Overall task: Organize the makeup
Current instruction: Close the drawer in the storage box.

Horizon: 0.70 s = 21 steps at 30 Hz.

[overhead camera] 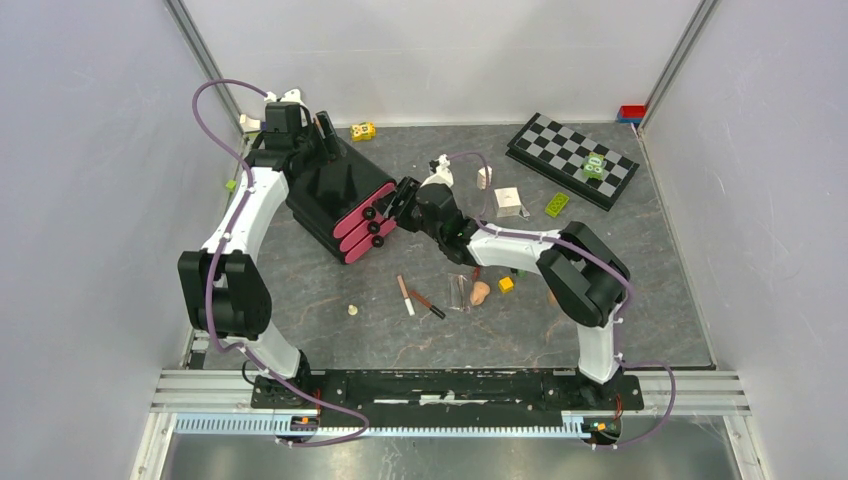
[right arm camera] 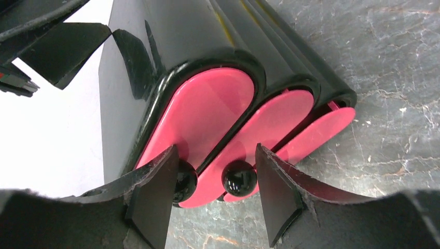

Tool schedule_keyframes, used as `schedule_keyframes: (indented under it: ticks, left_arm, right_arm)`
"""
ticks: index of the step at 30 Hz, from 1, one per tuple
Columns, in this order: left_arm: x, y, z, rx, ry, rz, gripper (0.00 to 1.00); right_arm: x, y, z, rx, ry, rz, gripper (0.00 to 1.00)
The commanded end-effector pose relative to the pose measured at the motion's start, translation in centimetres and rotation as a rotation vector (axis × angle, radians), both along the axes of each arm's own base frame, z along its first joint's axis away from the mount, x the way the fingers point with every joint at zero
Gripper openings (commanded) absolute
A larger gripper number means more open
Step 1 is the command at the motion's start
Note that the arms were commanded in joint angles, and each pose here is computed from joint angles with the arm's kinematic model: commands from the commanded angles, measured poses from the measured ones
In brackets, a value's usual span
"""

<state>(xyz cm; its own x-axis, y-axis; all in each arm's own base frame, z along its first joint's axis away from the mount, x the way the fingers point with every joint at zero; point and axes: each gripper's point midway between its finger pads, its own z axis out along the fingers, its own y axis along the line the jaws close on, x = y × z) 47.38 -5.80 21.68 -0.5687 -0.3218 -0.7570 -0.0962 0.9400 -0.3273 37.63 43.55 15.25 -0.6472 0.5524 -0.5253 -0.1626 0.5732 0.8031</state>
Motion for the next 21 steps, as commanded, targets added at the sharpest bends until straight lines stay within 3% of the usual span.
schedule_keyframes:
  ticks: [1, 9, 21]
  left_arm:
    - [-4.3, -0.2, -7.9, 0.017, 0.298, -0.039, 0.75]
    - [-4.3, -0.2, -8.1, 0.020, 0.305, -0.038, 0.75]
    - [-4.4, -0.1, -8.2, 0.024, 0.316, -0.033, 0.75]
  right_arm:
    - [0.5, 1.5, 0.1, -0.024, -0.009, 0.031, 0.62]
    - [1.0, 2.5, 0.5, -0.037, -0.048, 0.066, 0.65]
    - [-2.4, -2.0, 1.6, -0.038, -0.242, 0.090, 0.65]
